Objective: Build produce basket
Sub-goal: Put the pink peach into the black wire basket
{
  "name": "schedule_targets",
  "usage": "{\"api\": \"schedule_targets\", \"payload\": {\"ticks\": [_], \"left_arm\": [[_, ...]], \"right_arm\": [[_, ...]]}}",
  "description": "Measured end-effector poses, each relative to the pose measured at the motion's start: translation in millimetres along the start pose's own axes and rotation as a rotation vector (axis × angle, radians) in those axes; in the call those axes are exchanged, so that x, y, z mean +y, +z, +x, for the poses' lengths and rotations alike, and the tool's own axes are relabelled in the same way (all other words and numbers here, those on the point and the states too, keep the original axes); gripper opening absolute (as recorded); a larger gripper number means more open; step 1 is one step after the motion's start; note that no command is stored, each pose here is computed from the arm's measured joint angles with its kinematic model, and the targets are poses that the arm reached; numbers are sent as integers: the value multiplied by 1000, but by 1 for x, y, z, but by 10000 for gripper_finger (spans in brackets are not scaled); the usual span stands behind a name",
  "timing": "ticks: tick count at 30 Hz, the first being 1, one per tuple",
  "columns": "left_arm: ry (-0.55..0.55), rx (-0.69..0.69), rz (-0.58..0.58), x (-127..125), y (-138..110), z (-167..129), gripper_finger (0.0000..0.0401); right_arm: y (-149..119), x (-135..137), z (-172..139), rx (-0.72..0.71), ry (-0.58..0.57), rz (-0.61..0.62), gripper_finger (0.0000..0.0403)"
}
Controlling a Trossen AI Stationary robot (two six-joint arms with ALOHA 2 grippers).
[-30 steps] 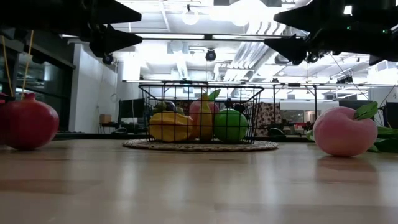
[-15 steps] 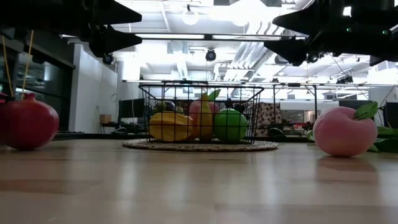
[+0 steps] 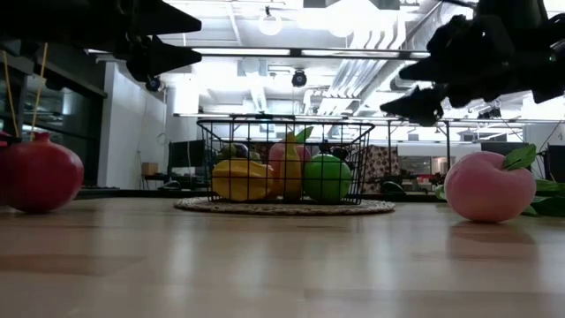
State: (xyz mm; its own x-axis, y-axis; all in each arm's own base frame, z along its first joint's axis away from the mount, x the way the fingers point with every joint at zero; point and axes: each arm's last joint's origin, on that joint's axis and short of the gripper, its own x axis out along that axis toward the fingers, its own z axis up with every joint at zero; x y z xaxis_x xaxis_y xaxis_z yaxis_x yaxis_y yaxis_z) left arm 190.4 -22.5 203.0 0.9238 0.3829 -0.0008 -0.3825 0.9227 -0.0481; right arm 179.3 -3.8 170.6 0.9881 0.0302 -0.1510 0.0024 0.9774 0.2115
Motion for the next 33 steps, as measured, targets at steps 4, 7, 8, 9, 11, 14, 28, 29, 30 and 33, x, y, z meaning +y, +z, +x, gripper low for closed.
{"api": "schedule_targets", "payload": {"ticks": [4,7,8,9,11,14,28,29,30,33], "left_arm": [[0,0,0,0,0,0,376],[-1,1,-1,0,0,0,376],[-5,1,-5,0,0,0,376],[-6,1,-10,0,0,0,376],[-7,1,-21,0,0,0,376],[-7,1,-26,0,0,0,376],[-7,6,-23,0,-1,0,376],[-8,8,-22,0,-1,0,376],[-8,8,-21,0,-1,0,376],[-7,8,-22,0,-1,0,376]], "right_arm": [[-12,6,0,122,17,108,397],[-20,14,-1,197,38,123,397],[-23,16,-2,219,32,126,397],[-26,18,-3,238,22,128,397],[-31,21,-4,293,-12,115,397],[-33,26,-5,438,-96,89,397],[-7,61,-11,642,-182,54,397],[-9,61,-12,648,-201,55,397],[-11,62,-13,654,-220,53,397],[-15,63,-12,658,-260,29,397]]}}
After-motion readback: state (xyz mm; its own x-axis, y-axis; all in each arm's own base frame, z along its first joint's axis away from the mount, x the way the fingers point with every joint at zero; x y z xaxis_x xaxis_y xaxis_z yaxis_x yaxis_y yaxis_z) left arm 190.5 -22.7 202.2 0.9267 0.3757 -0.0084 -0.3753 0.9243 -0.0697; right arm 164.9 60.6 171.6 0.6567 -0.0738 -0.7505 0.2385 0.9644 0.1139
